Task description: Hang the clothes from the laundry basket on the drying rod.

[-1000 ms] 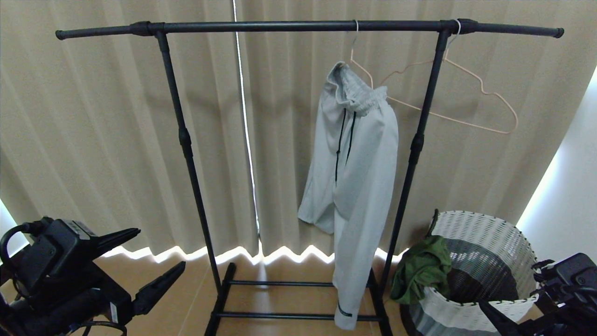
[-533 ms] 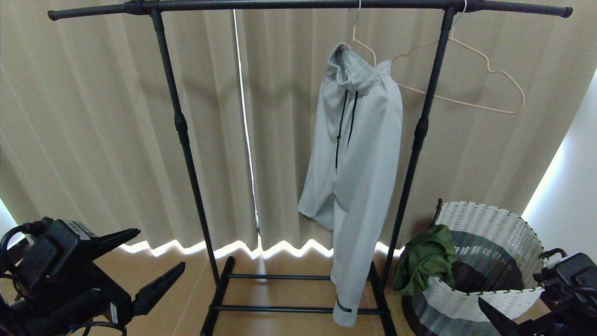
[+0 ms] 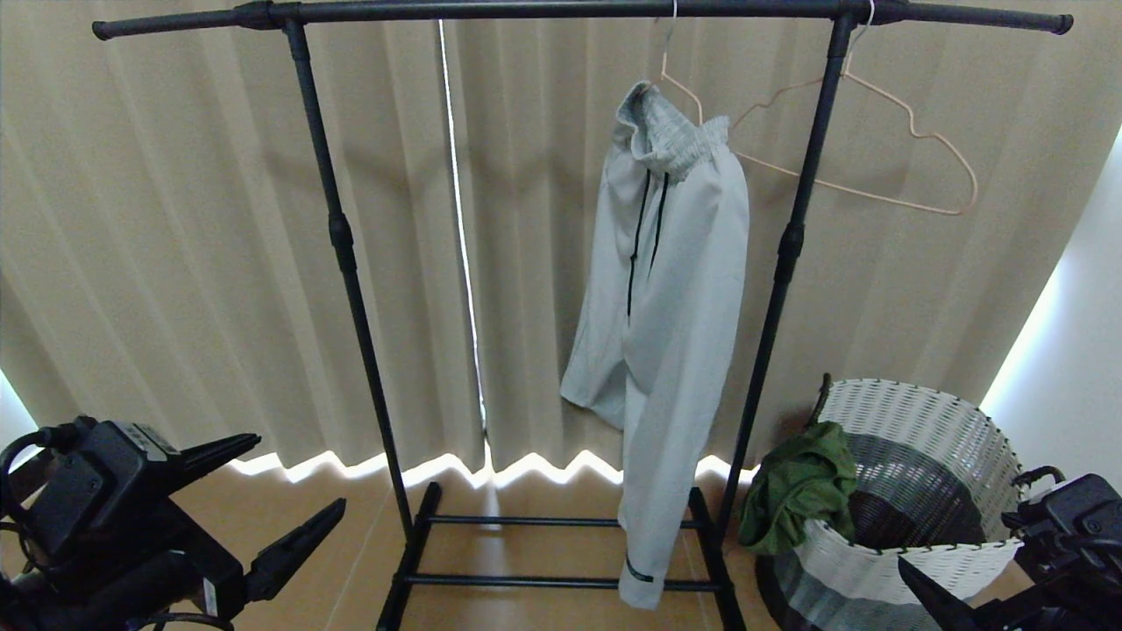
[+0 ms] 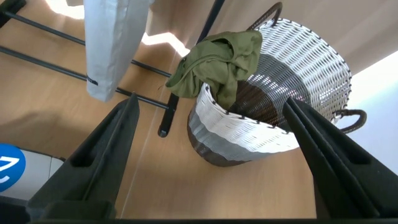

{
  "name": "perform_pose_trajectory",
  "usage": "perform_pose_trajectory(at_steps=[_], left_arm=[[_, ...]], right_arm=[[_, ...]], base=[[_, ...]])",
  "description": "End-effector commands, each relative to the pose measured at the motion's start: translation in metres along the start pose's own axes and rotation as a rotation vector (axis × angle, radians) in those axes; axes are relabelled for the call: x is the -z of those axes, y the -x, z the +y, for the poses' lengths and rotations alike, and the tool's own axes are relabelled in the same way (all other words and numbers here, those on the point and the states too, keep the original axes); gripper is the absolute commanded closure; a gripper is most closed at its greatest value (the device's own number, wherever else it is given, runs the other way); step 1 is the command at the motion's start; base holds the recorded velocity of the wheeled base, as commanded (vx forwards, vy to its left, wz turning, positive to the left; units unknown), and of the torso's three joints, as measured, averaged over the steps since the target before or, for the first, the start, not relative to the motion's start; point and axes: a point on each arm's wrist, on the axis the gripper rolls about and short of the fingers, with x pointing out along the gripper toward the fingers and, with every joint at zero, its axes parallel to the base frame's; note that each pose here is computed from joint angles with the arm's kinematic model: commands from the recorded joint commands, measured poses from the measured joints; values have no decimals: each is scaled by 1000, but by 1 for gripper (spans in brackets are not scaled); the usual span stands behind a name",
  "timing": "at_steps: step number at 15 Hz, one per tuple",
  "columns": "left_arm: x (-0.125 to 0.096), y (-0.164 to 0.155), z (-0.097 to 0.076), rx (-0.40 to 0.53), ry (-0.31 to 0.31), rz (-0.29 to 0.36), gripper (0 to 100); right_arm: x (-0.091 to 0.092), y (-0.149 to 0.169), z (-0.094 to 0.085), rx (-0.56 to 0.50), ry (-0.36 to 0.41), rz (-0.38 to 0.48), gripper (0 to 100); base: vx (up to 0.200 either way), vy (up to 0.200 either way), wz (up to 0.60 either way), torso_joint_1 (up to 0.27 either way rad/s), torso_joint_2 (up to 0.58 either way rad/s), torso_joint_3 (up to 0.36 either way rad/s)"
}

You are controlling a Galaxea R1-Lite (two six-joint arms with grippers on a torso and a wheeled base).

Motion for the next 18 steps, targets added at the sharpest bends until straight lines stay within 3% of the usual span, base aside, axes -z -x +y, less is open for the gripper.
perform_pose_trajectory(at_steps=[1,14,18], left_arm=[[-1,0,1,-20,-10,2,0],[1,1,0,-24,-15,13,0],[1,2,0,-25,-16,10,0]], right_arm=[[0,0,0,-1,1,2,0],[1,0,0,-1,3,6,0],[1,0,0,-1,3,6,0]], base=[[0,0,0,0,0,0],[0,0,0,0,0,0],[200,0,0,0,2,6]])
